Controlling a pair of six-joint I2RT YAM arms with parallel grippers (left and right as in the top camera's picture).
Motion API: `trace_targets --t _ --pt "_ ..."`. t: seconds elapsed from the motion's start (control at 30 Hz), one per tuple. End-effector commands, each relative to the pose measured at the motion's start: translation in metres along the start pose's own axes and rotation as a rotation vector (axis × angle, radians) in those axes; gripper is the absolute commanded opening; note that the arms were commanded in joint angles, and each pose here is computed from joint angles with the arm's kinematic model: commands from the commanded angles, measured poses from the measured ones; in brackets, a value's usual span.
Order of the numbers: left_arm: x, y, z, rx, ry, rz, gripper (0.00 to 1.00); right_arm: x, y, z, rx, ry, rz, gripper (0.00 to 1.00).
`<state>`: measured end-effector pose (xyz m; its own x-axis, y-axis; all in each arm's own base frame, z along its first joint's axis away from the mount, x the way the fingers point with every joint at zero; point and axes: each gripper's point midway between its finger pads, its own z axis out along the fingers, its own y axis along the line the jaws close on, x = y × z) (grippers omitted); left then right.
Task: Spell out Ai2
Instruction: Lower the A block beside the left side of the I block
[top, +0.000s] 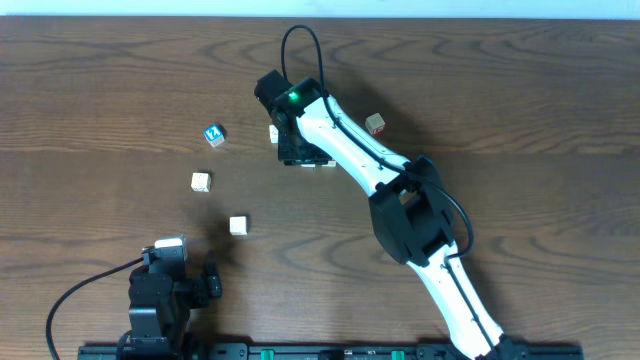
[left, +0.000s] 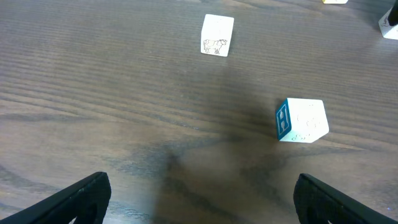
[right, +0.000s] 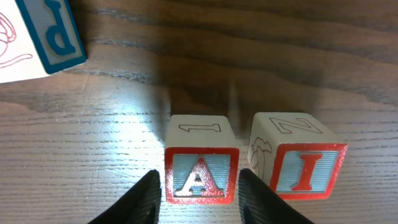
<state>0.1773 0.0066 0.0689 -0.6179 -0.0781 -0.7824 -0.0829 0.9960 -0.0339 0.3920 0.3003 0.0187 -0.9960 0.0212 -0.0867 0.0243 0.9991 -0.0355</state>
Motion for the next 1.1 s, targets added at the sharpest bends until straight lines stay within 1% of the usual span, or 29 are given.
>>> trace_targets --t 0.0,0.63,0.97,1.07 --pt "0.015 0.002 0.004 -0.009 0.048 0.009 0.95 -0.002 -0.005 0.006 0.021 -0.003 -0.003 0.42" --pt "0.015 0.002 0.004 -0.009 0.048 0.009 0.95 -0.014 -0.015 0.008 0.014 -0.013 0.008 0.41" --pt "0.015 0.002 0.004 -0.009 0.048 0.009 0.95 -0.017 -0.012 0.008 0.003 -0.027 0.005 0.41" --pt "0.015 0.002 0.004 -0.009 0.048 0.009 0.96 -0.020 -0.010 0.008 -0.005 -0.037 -0.010 0.43"
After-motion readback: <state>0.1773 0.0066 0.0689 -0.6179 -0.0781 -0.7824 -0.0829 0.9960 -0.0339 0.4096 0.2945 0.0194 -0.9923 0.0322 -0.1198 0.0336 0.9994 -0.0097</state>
